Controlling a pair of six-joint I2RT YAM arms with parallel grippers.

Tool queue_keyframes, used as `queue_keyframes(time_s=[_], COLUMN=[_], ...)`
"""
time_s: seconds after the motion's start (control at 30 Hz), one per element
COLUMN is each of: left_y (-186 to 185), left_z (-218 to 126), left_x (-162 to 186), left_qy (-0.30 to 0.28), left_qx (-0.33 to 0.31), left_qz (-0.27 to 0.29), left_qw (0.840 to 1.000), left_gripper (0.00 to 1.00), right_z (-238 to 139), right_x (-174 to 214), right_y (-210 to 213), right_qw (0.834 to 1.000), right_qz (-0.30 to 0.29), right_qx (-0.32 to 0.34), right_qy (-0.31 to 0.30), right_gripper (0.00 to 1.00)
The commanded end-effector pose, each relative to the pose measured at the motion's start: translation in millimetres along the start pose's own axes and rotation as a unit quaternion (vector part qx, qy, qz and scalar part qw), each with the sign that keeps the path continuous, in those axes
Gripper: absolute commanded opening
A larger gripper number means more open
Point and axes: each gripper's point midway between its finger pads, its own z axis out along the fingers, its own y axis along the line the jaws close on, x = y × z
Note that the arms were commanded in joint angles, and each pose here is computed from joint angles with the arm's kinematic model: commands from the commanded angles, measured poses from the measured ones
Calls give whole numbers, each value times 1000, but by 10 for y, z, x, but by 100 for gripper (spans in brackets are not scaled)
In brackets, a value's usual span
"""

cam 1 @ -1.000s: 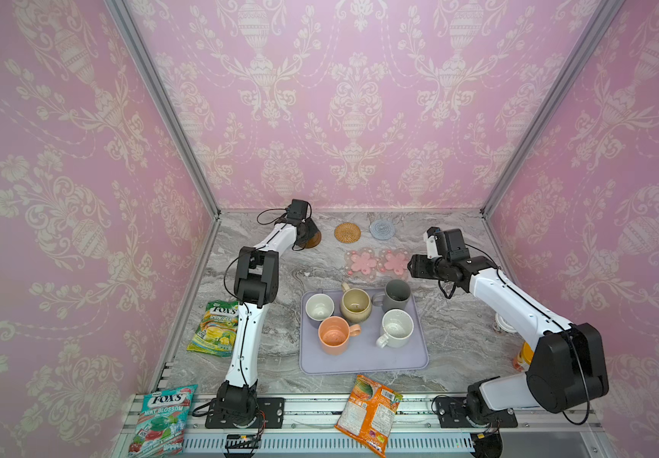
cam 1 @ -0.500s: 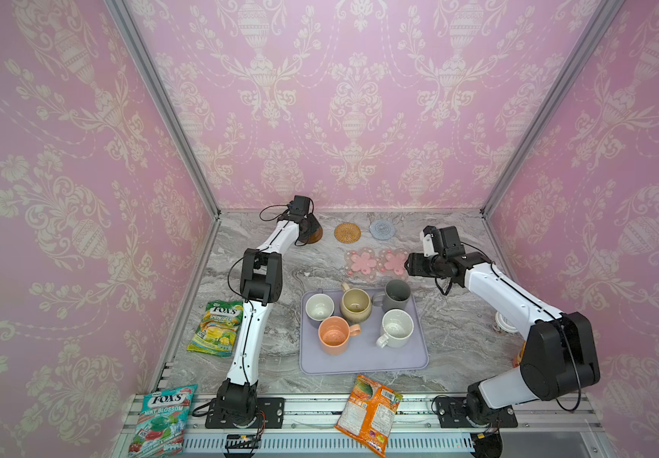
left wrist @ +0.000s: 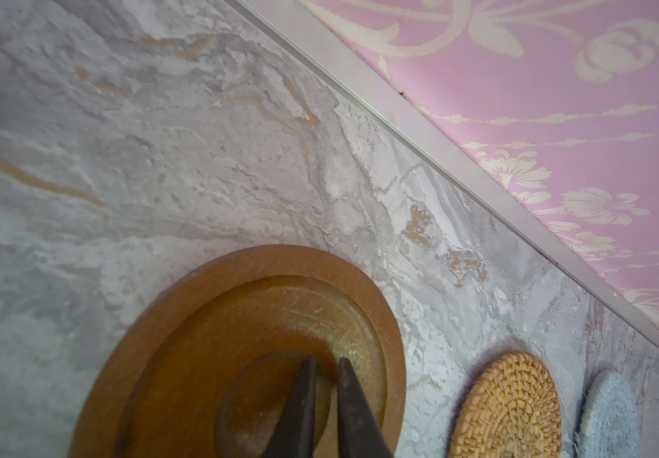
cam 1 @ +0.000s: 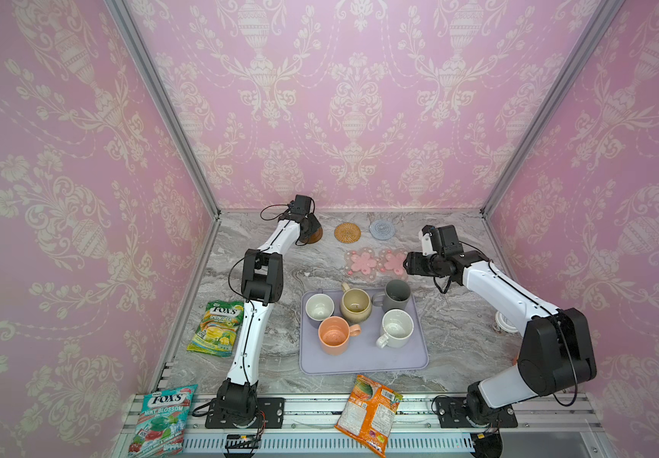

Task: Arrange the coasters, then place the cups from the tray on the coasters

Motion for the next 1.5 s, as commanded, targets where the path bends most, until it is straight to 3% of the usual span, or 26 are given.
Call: queue_keyframes(time_s=[0.0,0.23,0.63,1.2,1.47], left_y=[516,283,-25,371,474], left_z=[207,-45,-799,-1658,-1845], left_x=[415,277,164,702,891], left_qy=[65,56,32,78,93], left_qx=[-74,-46,-6,-15,-9], left_qz=[7,24,85,145,142], left_qw=[995,997,996,986,985], left_gripper=[16,17,20,24,27], right_z=[-54,-94,-270,-596,-655], right_x=[-132,-147,-73,39,72], right_y=[38,67,44,-14,-38], right_qw=[1000,999,999,998,998], right_qz=[13,21,25,17,14], right_qx=[-9,-17,-17,-8,-3], right_qy=[-16,-22,-36,-59,-62], right_gripper=[68,67,68,69,69])
